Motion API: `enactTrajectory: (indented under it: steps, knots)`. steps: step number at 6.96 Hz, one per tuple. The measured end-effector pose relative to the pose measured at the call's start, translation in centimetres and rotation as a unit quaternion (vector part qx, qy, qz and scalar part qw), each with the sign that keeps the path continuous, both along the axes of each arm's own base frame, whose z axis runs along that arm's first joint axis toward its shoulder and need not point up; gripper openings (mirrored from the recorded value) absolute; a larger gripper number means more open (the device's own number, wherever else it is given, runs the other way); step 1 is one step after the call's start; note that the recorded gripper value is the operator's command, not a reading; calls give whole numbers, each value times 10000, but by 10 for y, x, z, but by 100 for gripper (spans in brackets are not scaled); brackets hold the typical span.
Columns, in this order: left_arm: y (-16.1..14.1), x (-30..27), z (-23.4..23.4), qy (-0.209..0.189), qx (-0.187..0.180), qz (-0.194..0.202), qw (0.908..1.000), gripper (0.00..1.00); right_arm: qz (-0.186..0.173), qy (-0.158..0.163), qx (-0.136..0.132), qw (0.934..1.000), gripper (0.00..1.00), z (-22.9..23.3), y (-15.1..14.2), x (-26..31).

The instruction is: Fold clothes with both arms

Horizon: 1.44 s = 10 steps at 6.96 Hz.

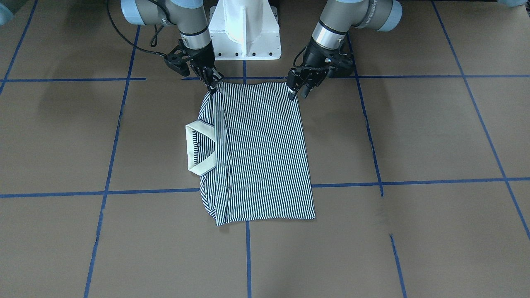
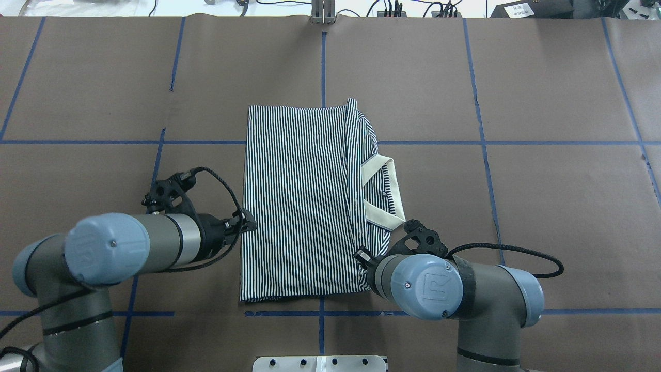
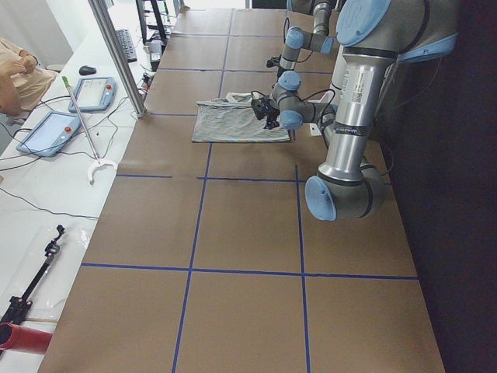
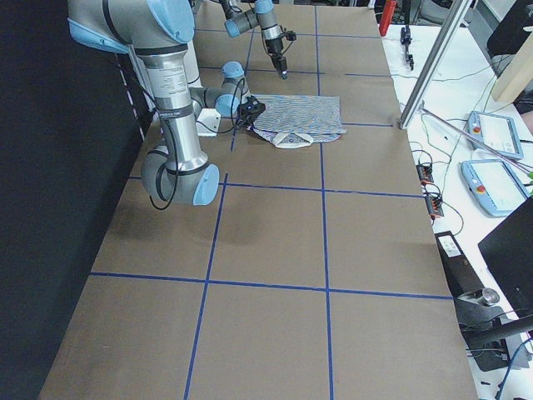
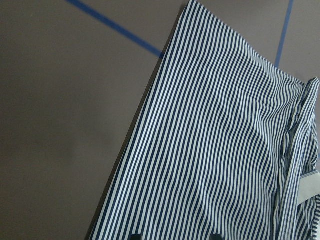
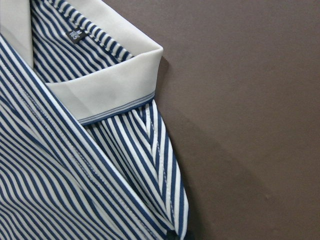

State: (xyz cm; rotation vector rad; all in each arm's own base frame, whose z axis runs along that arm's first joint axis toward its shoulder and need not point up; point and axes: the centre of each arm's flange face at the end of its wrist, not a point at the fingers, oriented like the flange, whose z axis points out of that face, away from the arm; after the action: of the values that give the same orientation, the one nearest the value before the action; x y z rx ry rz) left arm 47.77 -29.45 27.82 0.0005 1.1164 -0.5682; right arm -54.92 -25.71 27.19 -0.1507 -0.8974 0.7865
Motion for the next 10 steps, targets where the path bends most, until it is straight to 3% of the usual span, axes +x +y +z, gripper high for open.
enactTrajectory:
  steps: [2,3,7,9,10]
  knots:
    - [47,29,14,-228,-347,136,9990,57,-3,-14,1,10000,0,-1,1,1]
    - [57,36,20,-304,-414,187,9985,57,-5,-25,2,10000,0,-2,2,1]
    - [63,52,38,-513,-481,240,9972,51,-14,-13,0,10000,0,0,2,3]
    - [67,54,38,-512,-480,278,9971,37,-14,-17,1,10000,0,0,2,3]
    - [71,56,38,-518,-478,322,9970,24,-17,-18,1,10000,0,0,2,3]
